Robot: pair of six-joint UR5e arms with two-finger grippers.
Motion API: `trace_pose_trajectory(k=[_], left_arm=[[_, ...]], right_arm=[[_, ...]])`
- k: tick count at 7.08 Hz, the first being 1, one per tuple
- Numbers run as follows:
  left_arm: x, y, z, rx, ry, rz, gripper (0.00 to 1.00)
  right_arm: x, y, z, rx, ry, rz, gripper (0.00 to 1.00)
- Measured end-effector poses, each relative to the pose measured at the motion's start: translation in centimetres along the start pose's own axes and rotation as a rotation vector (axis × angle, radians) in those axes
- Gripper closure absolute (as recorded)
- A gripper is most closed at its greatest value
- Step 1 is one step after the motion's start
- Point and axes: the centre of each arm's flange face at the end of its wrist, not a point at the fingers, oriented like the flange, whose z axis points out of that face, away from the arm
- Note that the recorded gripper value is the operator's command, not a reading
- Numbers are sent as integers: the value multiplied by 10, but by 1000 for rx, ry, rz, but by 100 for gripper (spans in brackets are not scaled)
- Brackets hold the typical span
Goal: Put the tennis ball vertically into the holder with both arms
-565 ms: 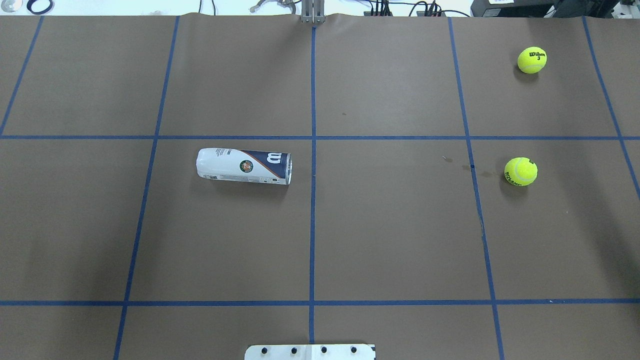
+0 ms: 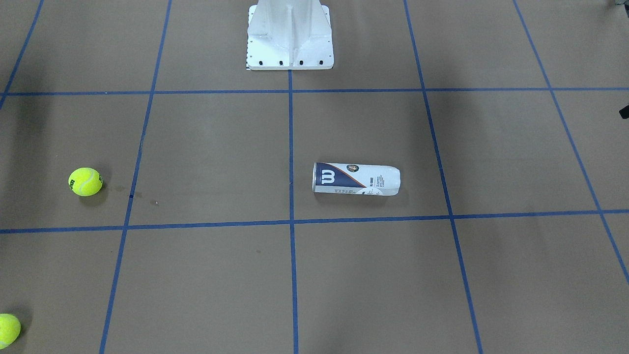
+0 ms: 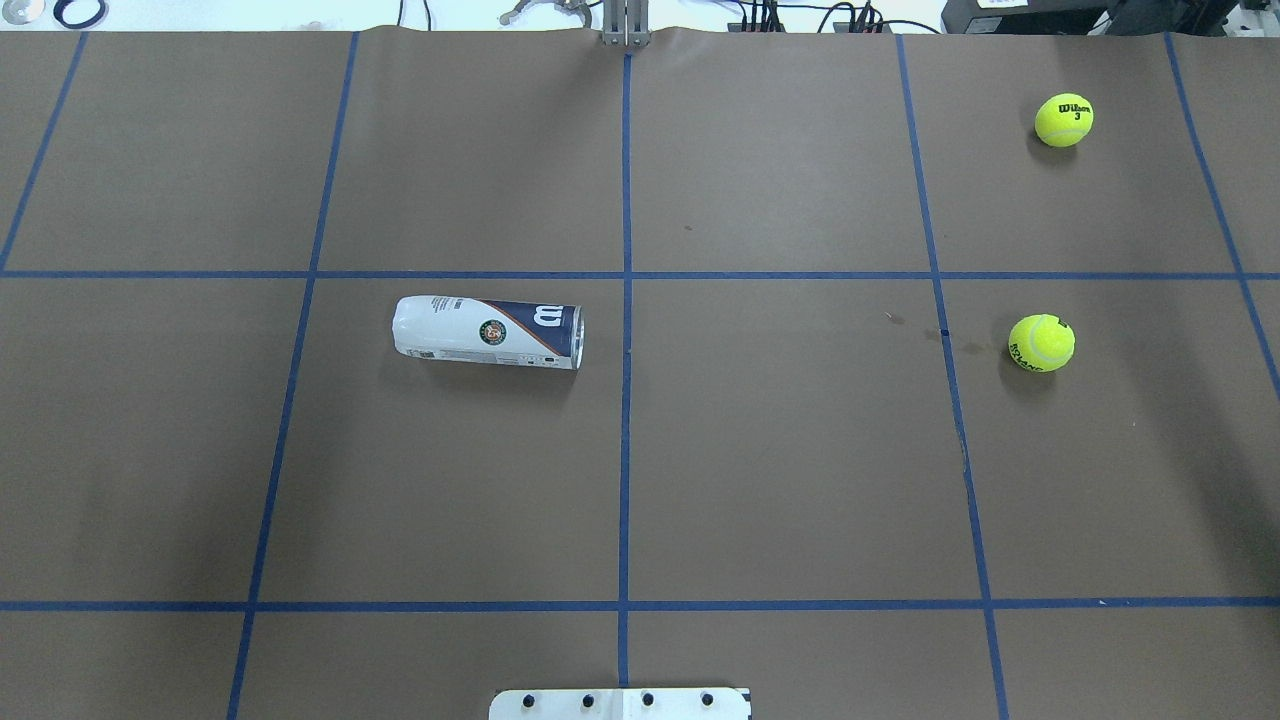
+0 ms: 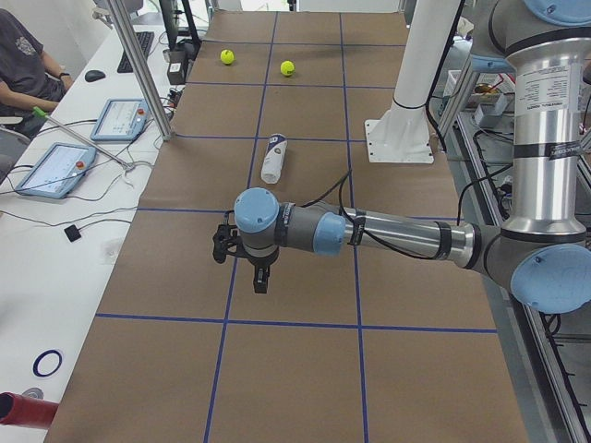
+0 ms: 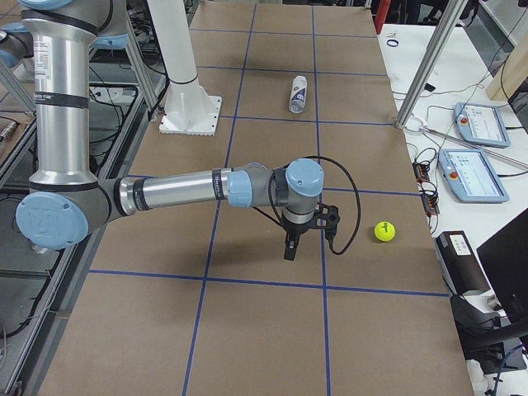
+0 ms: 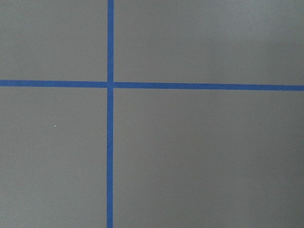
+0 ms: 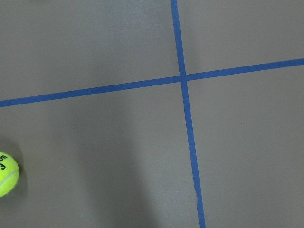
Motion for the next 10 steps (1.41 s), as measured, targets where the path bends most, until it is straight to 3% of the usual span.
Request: trace_pose_trajectory(k=[6, 10], left_arm=[[47, -12, -16, 115, 39, 154, 1], [216, -75, 2, 127, 140, 378, 0]], right_arm=[[-1, -2, 0, 2, -2, 3, 0], [-8, -6, -3, 6, -8, 2, 0]])
